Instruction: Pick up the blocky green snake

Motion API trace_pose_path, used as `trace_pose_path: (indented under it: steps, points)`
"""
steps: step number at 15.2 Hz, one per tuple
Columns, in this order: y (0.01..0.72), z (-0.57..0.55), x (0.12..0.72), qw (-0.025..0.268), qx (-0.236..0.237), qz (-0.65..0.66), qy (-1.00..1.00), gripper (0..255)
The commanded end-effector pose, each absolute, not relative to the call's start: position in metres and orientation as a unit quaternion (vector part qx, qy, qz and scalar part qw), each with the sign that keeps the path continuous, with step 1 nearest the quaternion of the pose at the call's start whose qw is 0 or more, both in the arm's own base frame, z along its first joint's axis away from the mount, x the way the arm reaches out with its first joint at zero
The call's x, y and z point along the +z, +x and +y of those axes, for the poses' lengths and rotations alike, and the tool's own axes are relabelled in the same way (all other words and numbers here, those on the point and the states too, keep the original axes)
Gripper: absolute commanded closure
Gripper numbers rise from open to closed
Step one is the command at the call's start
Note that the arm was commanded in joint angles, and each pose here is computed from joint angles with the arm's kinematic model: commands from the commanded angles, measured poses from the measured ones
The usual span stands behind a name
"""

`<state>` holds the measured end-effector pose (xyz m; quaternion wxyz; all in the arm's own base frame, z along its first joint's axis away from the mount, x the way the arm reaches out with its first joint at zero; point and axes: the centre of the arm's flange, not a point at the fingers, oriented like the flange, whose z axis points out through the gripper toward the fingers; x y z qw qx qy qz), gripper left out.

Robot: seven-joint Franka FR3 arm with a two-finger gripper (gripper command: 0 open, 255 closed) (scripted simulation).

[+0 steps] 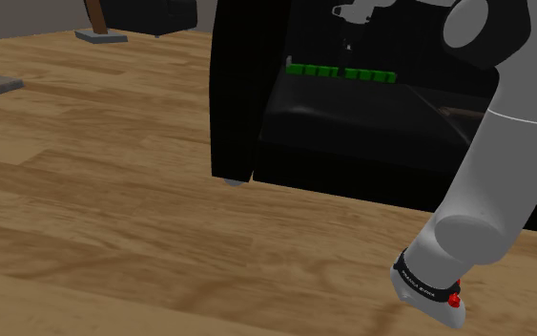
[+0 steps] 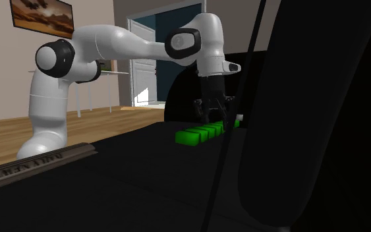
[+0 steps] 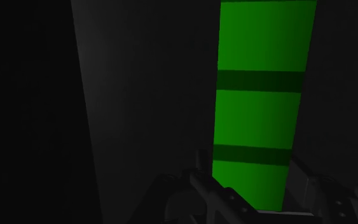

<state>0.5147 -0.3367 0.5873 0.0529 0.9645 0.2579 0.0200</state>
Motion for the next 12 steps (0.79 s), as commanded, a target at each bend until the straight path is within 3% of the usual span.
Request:
trace_pose_path:
  steps: [1, 12]
  points:
    - [0.514, -0.337, 0.598, 0.053, 0.020, 0.258, 0.965, 255]
    - [0.514, -0.337, 0.652, 0.053, 0.020, 0.258, 0.965, 255]
